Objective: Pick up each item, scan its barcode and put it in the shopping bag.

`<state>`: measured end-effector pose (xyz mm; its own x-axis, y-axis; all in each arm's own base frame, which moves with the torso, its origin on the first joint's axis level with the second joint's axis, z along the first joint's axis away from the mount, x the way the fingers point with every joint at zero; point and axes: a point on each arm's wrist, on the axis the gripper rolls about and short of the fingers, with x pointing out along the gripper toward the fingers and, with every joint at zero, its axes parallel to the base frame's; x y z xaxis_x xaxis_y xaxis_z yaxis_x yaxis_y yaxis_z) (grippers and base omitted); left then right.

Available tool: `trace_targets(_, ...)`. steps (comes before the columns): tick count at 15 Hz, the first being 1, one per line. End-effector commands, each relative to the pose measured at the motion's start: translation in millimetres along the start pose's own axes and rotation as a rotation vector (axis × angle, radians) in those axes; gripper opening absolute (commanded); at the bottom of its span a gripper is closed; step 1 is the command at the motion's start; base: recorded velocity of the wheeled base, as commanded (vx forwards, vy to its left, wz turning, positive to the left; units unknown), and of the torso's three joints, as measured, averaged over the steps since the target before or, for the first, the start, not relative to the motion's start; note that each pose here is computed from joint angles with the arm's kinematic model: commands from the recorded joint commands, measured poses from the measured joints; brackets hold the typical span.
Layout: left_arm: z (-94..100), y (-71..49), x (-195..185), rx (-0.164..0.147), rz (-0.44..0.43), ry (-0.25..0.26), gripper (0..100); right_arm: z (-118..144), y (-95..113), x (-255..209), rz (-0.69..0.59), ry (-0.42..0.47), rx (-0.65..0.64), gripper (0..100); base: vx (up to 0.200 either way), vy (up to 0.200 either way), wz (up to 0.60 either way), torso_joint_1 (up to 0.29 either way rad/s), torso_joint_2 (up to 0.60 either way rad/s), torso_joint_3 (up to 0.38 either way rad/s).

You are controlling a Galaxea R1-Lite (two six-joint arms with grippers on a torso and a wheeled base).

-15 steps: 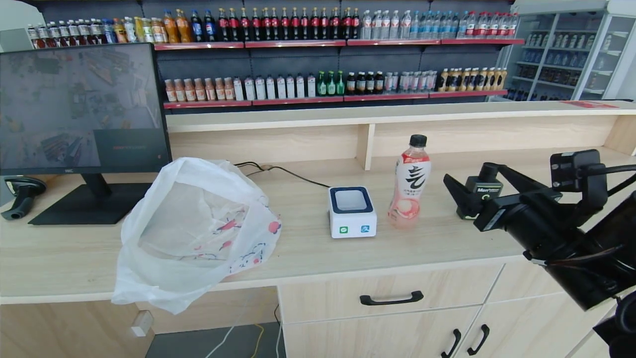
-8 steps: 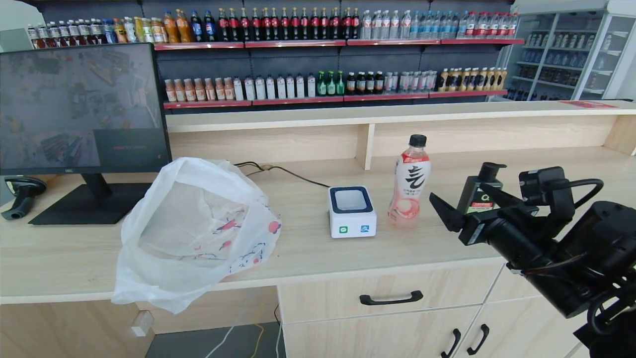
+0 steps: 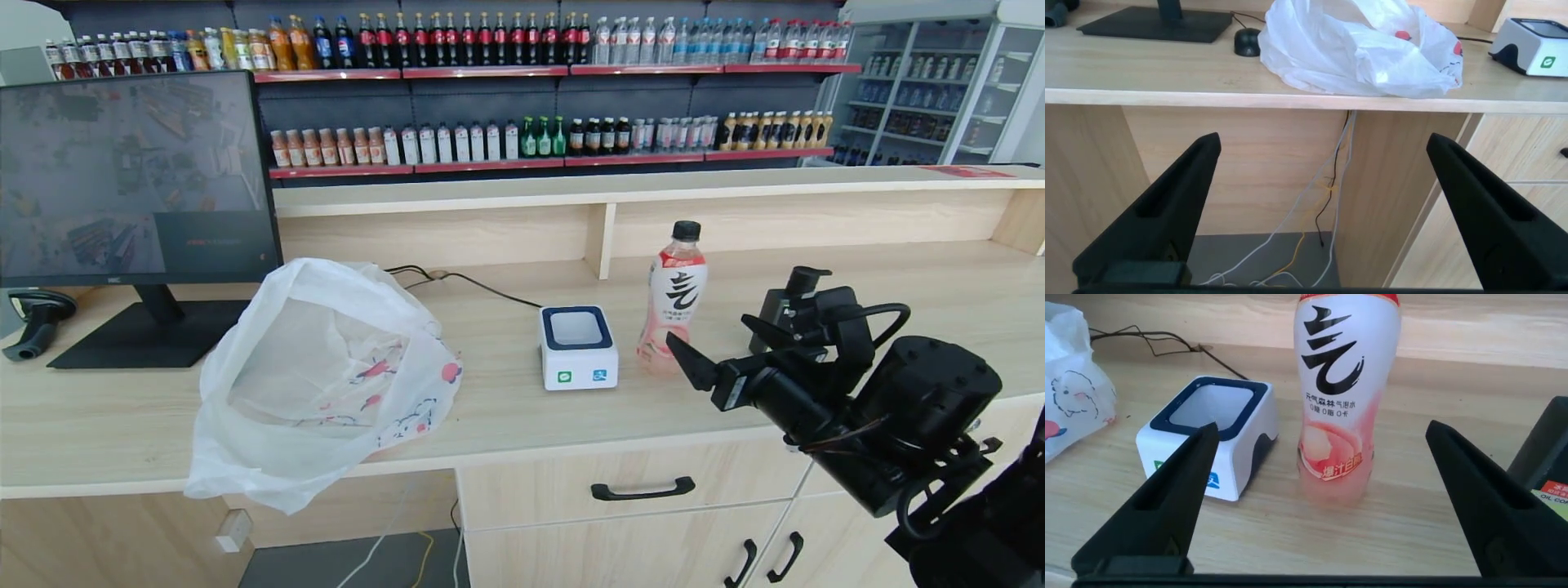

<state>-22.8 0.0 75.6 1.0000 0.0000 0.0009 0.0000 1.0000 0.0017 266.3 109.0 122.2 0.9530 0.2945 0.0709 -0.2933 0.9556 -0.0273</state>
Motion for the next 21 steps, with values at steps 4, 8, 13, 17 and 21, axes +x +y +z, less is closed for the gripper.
trace_targets(4,0.0,0.0,0.0,0.000,0.000,-0.001,100,-7.9,1.1,14.5,-0.004,0.004,0.011,100,0.000,0.000,0.00,0.000,0.00,0.000)
trace_targets(8,0.0,0.0,0.0,0.000,0.000,-0.001,100,-10.6,-1.0,23.2,-0.019,-0.002,0.018,100,0.000,0.000,0.00,0.000,0.00,0.000)
trace_targets(13,0.0,0.0,0.0,0.000,0.000,-0.001,100,-20.9,-13.0,46.0,-0.099,-0.011,0.015,100,0.000,0.000,0.00,0.000,0.00,0.000)
trace_targets(17,0.0,0.0,0.0,0.000,0.000,-0.001,100,-37.3,-6.0,63.5,-0.139,0.004,0.010,100,0.000,0.000,0.00,0.000,0.00,0.000)
trace_targets(21,0.0,0.0,0.0,0.000,0.000,-0.001,100,-37.3,24.1,78.6,-0.086,-0.037,0.027,100,0.000,0.000,0.00,0.000,0.00,0.000)
